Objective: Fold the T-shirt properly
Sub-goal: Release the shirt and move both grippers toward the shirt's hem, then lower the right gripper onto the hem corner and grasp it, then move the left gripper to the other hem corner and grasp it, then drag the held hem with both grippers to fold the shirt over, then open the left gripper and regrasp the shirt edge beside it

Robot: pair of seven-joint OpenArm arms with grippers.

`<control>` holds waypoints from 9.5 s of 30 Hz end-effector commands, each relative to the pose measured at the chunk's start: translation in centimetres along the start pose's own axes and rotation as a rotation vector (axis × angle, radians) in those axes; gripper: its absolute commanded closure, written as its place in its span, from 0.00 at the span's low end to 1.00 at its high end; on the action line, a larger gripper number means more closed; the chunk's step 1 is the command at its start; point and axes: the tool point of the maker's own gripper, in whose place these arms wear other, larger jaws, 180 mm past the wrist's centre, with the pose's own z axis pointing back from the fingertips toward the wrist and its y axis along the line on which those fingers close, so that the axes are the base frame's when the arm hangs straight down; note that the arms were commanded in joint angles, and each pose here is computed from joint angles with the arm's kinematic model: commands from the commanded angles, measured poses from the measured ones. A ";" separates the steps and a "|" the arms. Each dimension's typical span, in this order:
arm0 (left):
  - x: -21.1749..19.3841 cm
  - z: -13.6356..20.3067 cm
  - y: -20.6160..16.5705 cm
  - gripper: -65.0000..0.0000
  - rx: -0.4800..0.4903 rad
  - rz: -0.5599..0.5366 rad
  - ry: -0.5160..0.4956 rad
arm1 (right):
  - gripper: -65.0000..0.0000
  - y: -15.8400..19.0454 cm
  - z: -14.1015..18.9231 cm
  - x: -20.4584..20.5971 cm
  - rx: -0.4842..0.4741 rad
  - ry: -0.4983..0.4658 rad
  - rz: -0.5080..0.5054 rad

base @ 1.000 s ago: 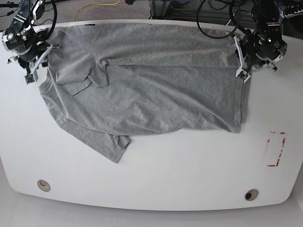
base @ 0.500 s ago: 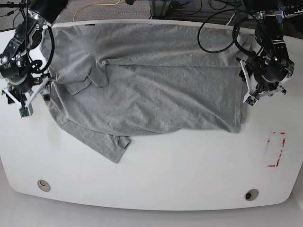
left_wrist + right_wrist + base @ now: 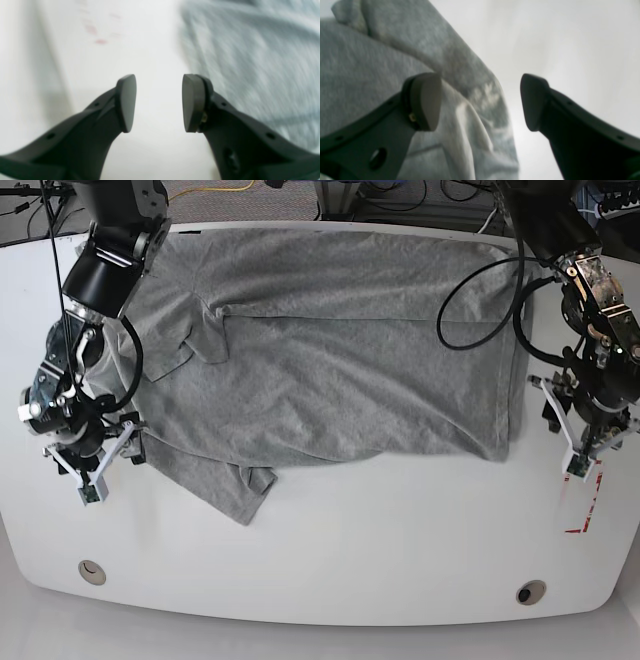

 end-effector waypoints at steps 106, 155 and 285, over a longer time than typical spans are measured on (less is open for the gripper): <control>2.5 -0.2 0.9 0.56 0.010 0.101 -0.127 | 0.58 0.0 -7.0 -5.1 0.101 -0.057 -0.262; -1.8 -15.4 -3.2 0.24 -0.329 0.668 0.044 | 0.99 0.1 -6.7 -2.7 0.097 -0.093 -0.201; 5.0 -5.8 -0.7 0.93 -0.151 0.066 -0.176 | 0.99 -0.9 7.4 -5.1 -0.231 0.077 0.224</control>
